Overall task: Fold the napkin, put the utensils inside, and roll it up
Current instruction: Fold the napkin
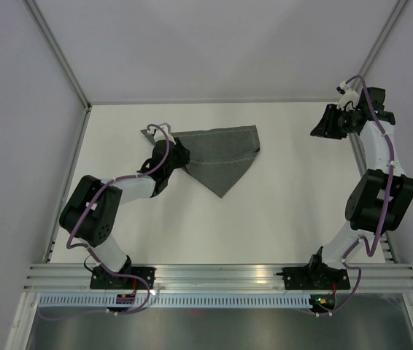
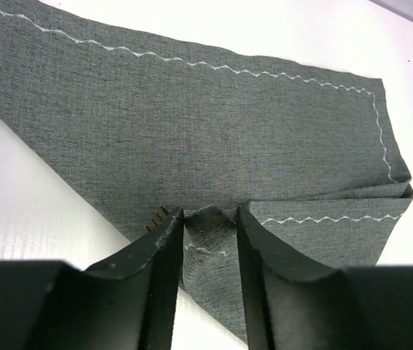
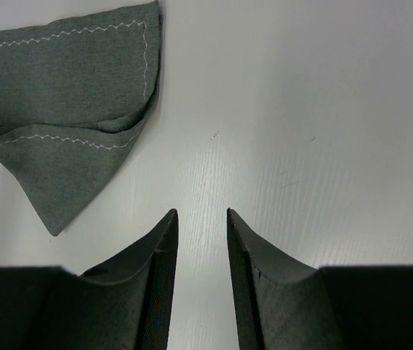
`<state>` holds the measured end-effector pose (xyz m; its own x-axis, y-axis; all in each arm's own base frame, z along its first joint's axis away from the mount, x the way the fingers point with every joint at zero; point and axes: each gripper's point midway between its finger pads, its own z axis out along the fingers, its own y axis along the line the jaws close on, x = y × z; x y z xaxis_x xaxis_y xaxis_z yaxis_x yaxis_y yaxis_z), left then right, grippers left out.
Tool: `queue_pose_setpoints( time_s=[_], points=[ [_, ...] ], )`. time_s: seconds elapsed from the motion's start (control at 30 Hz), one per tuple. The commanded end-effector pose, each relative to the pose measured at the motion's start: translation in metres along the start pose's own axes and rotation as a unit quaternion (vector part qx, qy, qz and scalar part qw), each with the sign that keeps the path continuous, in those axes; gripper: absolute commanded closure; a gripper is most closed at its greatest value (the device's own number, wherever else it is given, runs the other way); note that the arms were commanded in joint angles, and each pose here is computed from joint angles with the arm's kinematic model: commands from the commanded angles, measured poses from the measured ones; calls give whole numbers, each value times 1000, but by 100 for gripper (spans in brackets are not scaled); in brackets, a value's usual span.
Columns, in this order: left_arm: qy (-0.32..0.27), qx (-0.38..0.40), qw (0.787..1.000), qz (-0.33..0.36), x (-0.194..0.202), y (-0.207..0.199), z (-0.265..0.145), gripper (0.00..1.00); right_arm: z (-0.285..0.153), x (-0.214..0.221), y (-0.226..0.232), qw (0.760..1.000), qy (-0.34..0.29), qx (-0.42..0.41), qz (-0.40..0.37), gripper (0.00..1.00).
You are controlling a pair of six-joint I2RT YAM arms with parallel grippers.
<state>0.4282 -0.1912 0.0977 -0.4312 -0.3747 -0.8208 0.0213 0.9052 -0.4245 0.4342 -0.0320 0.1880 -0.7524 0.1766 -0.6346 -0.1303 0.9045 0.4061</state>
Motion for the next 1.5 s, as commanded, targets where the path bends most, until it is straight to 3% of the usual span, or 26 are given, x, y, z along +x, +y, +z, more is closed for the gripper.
queue_pose_setpoints(
  time_s=[0.0,0.37,0.7,0.8,1.03,1.37,1.47],
  points=[
    [-14,20,1000,-17,-18,-11,6,58,4,4,0,1000,4,-2,-8,61],
    [-33,28,998,-37,-52,2,14,38,2,3,2,1000,4,-4,-15,61],
    [-52,-118,981,-142,-97,97,18,33,0,9,16,999,16,-19,-38,60],
    [-35,-146,976,-158,-94,121,29,17,1,10,18,999,18,-22,-40,60],
    [-6,-182,967,-179,-97,151,62,31,8,18,18,998,30,-28,-40,61],
    [37,-222,954,-198,-81,173,83,34,16,24,12,998,40,-29,-38,62],
    [47,-228,952,-199,-78,176,92,39,18,24,11,998,41,-29,-37,62]
  ],
)
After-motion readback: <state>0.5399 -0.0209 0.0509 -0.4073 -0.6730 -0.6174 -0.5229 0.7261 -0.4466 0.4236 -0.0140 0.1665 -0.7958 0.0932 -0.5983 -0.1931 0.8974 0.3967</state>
